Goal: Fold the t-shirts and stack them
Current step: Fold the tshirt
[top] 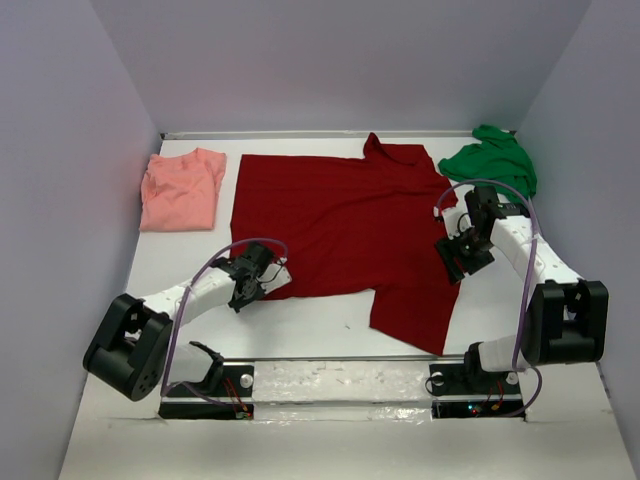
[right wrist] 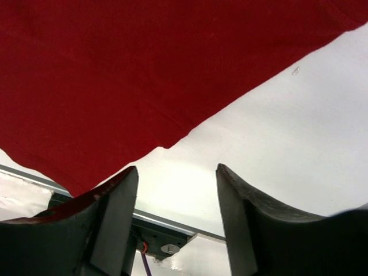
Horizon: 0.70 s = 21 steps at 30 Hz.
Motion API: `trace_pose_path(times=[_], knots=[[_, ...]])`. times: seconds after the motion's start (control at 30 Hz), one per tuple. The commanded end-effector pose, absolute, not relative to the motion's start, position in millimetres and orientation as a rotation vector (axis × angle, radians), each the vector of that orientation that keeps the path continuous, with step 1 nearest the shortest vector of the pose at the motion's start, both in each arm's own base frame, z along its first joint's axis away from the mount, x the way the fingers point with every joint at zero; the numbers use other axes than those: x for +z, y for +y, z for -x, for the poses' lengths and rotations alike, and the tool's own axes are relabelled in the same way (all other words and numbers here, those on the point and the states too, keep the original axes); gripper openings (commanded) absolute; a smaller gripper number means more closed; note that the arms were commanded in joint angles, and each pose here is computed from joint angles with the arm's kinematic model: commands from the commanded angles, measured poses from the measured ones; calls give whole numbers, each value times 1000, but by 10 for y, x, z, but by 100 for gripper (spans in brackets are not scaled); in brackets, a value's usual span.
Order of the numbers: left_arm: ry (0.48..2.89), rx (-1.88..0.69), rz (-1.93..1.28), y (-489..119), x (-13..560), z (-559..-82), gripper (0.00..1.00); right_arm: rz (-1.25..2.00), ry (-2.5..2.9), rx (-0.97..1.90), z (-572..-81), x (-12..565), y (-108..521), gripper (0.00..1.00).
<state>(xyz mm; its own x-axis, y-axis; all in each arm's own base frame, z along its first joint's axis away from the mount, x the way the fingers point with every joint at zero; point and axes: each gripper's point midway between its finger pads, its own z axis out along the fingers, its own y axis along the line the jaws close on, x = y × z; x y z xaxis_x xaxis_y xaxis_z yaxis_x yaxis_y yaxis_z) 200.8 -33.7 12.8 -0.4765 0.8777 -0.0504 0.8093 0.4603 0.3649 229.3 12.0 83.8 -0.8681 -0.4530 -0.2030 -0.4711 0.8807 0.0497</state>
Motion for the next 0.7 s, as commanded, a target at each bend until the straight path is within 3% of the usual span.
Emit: trace_pose_path(times=[0.0, 0.43, 0.67], knots=[[2416, 366, -1396, -495, 379, -2145, 0, 714, 2860, 75, -2286, 910, 40, 61], [2407, 373, -1359, -498, 498, -2169, 0, 675, 3036, 232, -2192, 562, 72, 61], [2416, 379, -1360, -478, 462, -2149, 0, 681, 3080, 335, -2269, 429, 156, 52]])
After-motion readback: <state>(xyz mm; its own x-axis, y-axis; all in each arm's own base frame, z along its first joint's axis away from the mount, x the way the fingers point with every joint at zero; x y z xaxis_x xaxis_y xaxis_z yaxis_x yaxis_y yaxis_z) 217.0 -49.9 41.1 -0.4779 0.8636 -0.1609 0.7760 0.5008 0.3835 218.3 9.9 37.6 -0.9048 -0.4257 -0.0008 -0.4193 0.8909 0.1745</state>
